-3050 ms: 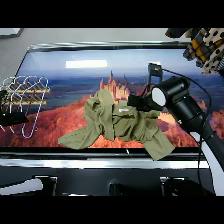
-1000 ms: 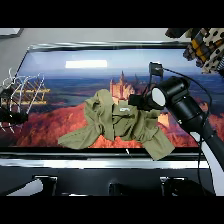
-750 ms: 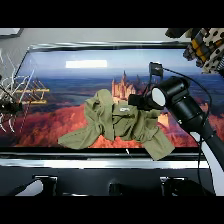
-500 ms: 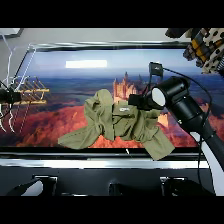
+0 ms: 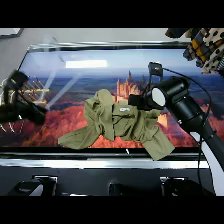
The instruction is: Fold the clothes and pants, and hang the long-sleeved shirts on hangers.
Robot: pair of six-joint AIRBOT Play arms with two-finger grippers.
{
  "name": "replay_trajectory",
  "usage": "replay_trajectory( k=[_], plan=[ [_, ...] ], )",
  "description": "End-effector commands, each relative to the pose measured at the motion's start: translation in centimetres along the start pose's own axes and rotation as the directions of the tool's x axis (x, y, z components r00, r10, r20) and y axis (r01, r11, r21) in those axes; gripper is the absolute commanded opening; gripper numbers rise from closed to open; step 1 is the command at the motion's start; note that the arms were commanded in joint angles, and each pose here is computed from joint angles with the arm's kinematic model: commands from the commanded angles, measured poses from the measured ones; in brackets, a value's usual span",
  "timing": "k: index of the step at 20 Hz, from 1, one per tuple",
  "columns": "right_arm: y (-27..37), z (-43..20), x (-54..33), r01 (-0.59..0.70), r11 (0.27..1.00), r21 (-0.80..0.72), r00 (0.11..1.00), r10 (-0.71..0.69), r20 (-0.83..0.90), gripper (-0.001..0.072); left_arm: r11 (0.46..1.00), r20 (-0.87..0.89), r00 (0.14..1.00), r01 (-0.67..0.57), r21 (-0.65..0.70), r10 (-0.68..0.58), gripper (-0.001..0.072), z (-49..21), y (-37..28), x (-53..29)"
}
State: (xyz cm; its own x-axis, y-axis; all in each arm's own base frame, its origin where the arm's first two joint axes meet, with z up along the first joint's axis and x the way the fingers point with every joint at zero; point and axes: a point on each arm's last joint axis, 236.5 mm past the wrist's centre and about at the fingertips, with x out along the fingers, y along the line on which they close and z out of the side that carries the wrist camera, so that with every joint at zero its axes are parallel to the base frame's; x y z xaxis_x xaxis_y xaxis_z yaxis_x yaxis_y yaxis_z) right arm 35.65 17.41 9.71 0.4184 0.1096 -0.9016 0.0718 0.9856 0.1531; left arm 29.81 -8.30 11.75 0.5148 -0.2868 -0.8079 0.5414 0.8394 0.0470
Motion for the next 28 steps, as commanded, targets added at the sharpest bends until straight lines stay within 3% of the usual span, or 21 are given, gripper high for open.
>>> replay_trajectory(
  k=[1,5,10,14,20,28],
  plan=[
    [-0.5,-0.3,0.0,0.023,1.0,-0.005,1.0,-0.023,-0.013,0.0037,0.976,-0.095,0.983,0.171,0.137,-0.159,0.0031,-3.8,-7.1,-0.8],
    [-1.1,-0.6,0.0,0.048,0.999,-0.01,0.999,-0.048,-0.023,0.0037,0.949,-0.054,0.979,0.203,0.241,-0.196,0.003,-3.6,-9.8,-2.4],
    [-1.7,-0.2,0.0,0.072,0.997,-0.005,0.997,-0.072,-0.008,0.0037,0.944,0.061,0.983,0.151,0.293,-0.176,0.0029,-3.1,-10.3,-5.7],
    [-2.2,0.2,-0.1,0.092,0.996,0.008,0.996,-0.092,0.011,0.0037,0.944,0.105,0.974,0.161,0.289,-0.199,0.0029,-2.9,-11.1,-7.0],
    [-2.0,0.6,-0.1,0.085,0.996,0.01,0.996,-0.086,0.025,0.0037,0.903,0.083,0.923,0.345,0.257,-0.376,0.0029,-4.0,-15.2,-5.5],
    [-2.7,0.4,-0.1,0.116,0.993,0.017,0.993,-0.116,0.015,0.0037,0.933,0.219,0.918,0.282,0.225,-0.331,0.003,-1.1,-14.2,-6.2]
  ],
)
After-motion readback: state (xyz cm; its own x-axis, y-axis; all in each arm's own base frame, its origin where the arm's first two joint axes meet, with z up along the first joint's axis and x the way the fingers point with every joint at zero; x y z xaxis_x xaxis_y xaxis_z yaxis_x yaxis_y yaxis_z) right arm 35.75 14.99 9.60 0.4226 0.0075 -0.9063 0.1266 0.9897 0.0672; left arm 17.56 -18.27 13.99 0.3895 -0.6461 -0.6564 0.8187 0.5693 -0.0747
